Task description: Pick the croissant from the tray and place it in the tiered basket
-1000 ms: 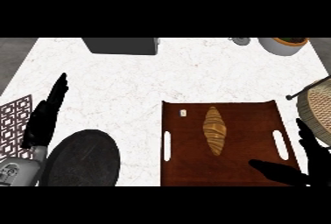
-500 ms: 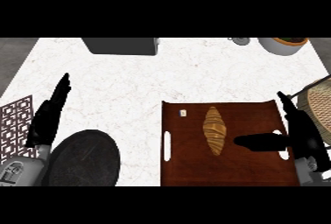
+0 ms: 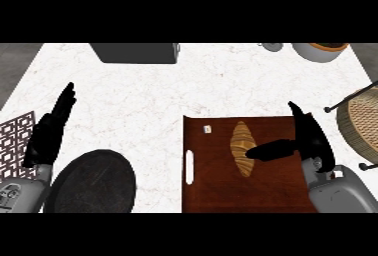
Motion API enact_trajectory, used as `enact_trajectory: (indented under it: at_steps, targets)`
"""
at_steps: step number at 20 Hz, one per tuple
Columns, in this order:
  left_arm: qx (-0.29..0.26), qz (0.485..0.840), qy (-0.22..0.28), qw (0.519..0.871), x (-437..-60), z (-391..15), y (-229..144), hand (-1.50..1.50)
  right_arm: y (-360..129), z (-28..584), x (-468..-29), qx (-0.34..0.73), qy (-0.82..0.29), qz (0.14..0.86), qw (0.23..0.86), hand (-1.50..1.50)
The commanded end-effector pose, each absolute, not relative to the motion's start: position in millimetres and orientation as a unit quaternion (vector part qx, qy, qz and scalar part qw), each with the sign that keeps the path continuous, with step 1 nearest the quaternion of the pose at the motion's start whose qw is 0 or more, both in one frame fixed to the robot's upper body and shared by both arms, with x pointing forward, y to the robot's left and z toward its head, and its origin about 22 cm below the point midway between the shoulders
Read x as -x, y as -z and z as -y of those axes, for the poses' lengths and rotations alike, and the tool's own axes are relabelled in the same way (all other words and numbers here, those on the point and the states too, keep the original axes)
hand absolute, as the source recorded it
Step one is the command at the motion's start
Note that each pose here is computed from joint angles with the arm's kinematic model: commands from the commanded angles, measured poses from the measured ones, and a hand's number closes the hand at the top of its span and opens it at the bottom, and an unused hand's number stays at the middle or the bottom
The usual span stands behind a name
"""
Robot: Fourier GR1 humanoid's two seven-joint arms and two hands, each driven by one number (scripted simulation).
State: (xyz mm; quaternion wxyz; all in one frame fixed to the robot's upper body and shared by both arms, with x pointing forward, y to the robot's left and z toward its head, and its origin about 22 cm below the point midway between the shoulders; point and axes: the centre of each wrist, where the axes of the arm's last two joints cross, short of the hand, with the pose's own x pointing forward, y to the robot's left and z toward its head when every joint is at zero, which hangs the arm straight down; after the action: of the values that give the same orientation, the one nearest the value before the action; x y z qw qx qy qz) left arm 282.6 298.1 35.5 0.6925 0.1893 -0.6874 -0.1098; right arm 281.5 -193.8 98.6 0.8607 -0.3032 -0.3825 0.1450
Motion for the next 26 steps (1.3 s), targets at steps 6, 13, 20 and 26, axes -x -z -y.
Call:
enact_trajectory:
  at_steps: [6,13,20,26]
  targets:
    - [-0.189,0.683,0.112,0.696,-273,-303,-28,0.00,-87,146,-290,0.325,-0.158,0.284,0.888,-1.50]
    - [-0.199,0.683,0.099,0.695,-281,-290,-34,0.00,-98,153,-302,0.365,-0.183,0.278,0.869,-1.50]
    - [-0.195,0.693,0.102,0.687,-286,-306,-30,0.00,-78,131,-288,0.365,-0.178,0.272,0.873,-1.50]
    - [-0.199,0.682,0.099,0.697,-276,-298,-24,0.00,-63,136,-289,0.360,-0.186,0.238,0.883,-1.50]
